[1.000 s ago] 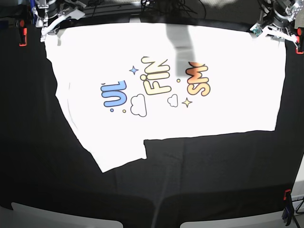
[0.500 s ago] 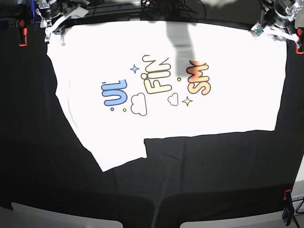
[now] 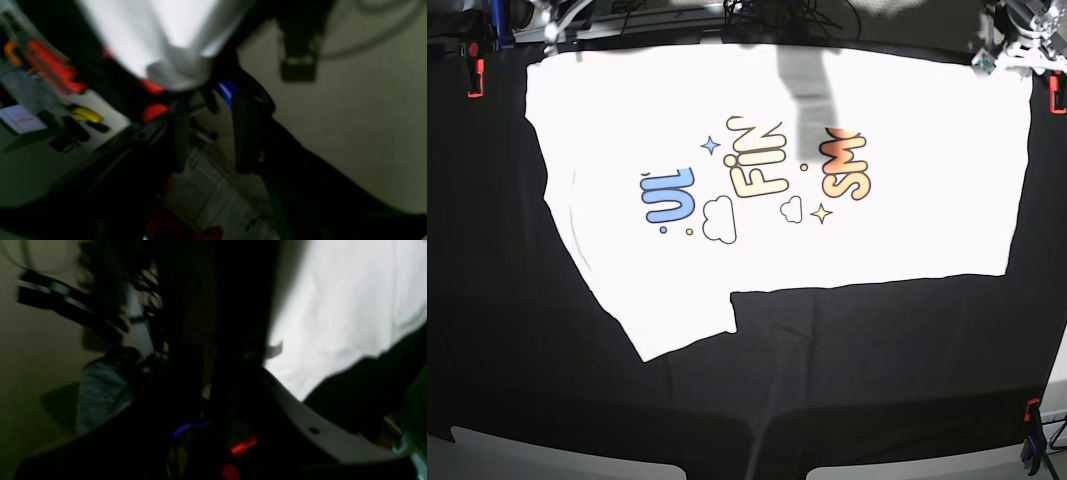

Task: Layout the t-shirt on the table in an organized manner, then fold the t-shirt properly
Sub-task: 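Lower the shoulders onto the table and open both grippers, then move the right gripper to the sleeve and the left gripper to the hem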

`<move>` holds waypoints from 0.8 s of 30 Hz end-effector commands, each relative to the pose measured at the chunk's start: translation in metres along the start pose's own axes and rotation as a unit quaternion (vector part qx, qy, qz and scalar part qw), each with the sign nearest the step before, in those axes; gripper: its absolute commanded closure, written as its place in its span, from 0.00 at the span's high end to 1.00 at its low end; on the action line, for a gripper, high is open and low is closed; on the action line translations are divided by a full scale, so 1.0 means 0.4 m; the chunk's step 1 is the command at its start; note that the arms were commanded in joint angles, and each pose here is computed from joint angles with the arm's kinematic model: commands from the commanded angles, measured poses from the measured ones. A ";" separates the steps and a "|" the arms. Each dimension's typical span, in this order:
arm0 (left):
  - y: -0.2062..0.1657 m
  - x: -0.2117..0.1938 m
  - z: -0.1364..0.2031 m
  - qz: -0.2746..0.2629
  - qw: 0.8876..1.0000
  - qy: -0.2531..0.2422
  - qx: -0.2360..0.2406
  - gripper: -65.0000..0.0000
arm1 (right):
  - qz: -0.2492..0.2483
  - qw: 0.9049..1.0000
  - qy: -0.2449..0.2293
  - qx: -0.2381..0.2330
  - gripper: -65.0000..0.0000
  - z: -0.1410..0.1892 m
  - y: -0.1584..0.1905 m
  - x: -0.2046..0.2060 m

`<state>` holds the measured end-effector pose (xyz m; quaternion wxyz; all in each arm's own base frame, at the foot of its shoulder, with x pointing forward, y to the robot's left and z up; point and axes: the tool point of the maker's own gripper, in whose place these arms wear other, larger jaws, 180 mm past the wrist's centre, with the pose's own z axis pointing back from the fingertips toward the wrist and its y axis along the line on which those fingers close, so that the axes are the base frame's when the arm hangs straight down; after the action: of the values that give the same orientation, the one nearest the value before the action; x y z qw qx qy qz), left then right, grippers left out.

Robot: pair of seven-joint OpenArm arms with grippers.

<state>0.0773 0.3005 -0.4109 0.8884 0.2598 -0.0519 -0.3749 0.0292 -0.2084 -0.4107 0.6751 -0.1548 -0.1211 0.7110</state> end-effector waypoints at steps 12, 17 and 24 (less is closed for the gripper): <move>0.268 0.115 0.148 0.053 0.957 -0.104 0.264 0.32 | -0.090 0.977 -0.079 -0.174 0.21 0.100 -0.228 0.112; 0.300 0.245 0.176 0.086 0.936 -0.231 0.252 0.32 | -0.193 0.953 -0.049 -0.228 0.21 0.077 -0.352 0.068; 0.447 0.395 0.229 0.202 0.891 -0.332 0.235 0.32 | -0.325 0.894 -0.034 -0.308 0.21 0.091 -0.537 -0.033</move>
<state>0.2722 0.2551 -0.2751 0.8080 0.2901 -0.4610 -0.2244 0.2083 -0.2098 -0.3057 0.7973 -0.2750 -0.3808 0.3791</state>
